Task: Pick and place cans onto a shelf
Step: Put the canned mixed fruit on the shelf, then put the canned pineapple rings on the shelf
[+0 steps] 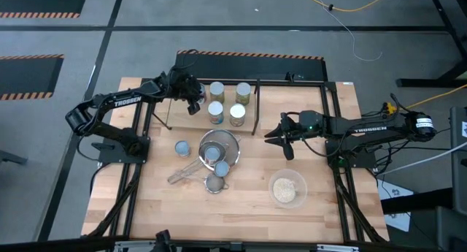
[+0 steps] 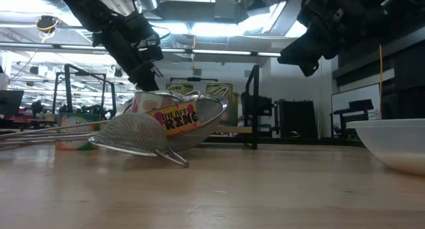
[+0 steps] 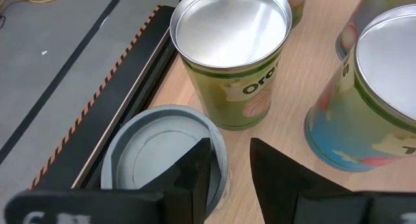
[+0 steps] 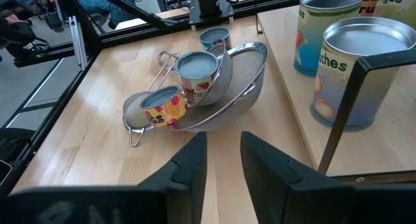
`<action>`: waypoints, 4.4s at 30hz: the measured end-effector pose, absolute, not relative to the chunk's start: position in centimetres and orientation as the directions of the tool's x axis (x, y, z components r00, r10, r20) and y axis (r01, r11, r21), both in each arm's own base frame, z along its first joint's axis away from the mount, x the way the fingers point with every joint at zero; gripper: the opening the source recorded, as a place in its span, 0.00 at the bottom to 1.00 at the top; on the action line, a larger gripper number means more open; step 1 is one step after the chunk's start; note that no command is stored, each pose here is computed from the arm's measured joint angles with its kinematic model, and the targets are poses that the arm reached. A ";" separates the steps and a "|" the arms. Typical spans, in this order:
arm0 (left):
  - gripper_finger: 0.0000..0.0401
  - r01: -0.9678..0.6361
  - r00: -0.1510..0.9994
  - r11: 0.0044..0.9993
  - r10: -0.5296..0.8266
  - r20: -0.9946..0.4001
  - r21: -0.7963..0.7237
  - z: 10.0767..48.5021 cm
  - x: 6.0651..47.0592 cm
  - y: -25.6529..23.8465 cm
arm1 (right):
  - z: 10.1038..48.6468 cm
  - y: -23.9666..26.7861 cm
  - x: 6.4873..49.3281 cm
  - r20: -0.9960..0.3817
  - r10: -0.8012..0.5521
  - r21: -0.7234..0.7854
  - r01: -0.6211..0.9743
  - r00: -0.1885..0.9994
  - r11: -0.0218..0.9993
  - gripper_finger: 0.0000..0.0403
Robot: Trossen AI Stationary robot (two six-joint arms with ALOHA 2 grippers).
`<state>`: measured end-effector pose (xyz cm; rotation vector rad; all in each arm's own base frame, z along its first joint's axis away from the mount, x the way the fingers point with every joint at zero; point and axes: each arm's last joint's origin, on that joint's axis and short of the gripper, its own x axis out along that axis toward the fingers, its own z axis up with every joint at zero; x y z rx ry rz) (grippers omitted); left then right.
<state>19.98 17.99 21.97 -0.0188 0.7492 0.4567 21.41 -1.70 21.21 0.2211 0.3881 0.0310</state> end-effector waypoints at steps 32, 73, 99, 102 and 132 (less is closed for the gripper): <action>0.26 0.005 0.922 0.990 -0.059 -0.382 -0.141 29.0 20.9 7.0 | 21.2 -1.7 21.4 -0.372 0.073 0.220 0.011 0.925 0.975 0.24; 0.25 -0.005 0.840 0.989 0.085 -0.536 0.149 18.6 26.7 -14.5 | 21.2 -1.7 21.4 -0.372 0.074 0.217 0.009 0.925 0.976 0.24; 0.25 -0.085 0.835 0.973 0.188 -0.517 0.216 16.7 27.5 -14.7 | 21.2 -1.7 21.4 -0.372 0.074 0.178 -0.006 0.925 0.984 0.24; 0.25 -0.086 0.835 0.972 0.189 -0.517 0.216 16.7 27.5 -14.7 | 21.2 -1.7 21.4 -0.372 0.073 0.177 -0.007 0.925 0.984 0.24; 0.25 -0.111 0.821 0.968 0.216 -0.528 0.224 14.9 28.6 -14.2 | 21.2 -1.7 21.4 -0.371 0.074 0.175 -0.008 0.926 0.984 0.24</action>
